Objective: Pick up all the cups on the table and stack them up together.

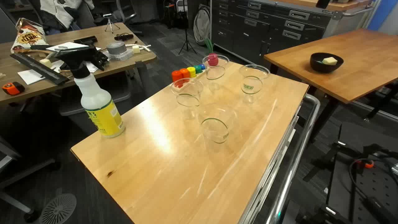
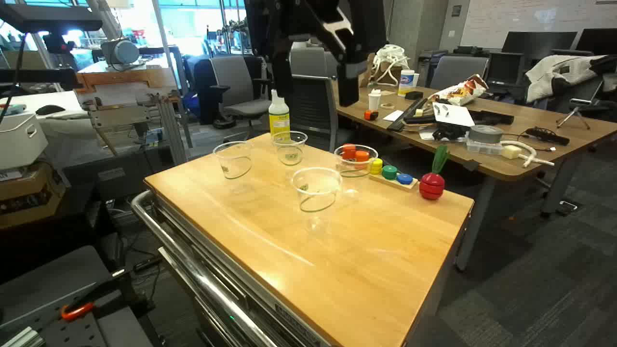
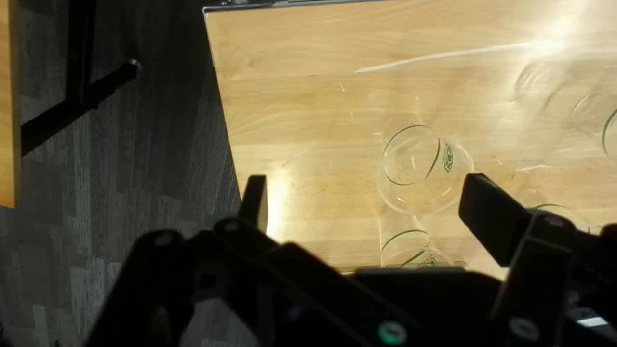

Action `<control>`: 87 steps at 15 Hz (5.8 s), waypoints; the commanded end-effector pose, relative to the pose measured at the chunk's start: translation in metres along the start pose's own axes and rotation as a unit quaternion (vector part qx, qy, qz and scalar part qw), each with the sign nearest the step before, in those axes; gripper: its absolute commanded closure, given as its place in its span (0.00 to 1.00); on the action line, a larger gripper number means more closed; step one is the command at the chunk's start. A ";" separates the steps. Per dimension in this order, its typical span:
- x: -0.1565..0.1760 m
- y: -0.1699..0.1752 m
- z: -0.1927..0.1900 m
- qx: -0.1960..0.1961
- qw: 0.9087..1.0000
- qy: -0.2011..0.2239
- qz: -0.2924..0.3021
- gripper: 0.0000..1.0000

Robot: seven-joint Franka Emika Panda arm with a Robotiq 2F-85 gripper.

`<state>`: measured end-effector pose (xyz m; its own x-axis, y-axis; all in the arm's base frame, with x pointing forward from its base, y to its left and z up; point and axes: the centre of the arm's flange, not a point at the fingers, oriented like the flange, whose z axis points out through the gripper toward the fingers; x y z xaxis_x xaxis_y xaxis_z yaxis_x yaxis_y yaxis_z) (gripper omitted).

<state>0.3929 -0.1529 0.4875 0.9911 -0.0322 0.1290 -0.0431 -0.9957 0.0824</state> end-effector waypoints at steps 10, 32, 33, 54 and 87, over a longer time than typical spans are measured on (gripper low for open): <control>0.003 0.002 -0.011 -0.003 1.000 0.011 0.001 0.00; 0.098 -0.048 0.174 0.014 0.991 -0.128 0.018 0.00; 0.103 -0.047 0.175 0.015 0.992 -0.123 0.021 0.00; 0.135 -0.058 0.174 0.032 0.986 -0.163 0.000 0.99; 0.265 -0.024 0.117 0.128 0.985 -0.093 0.071 0.98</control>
<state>0.6769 -0.1393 0.4037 0.9854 -0.1643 -0.0444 -0.1689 -0.9760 -0.1374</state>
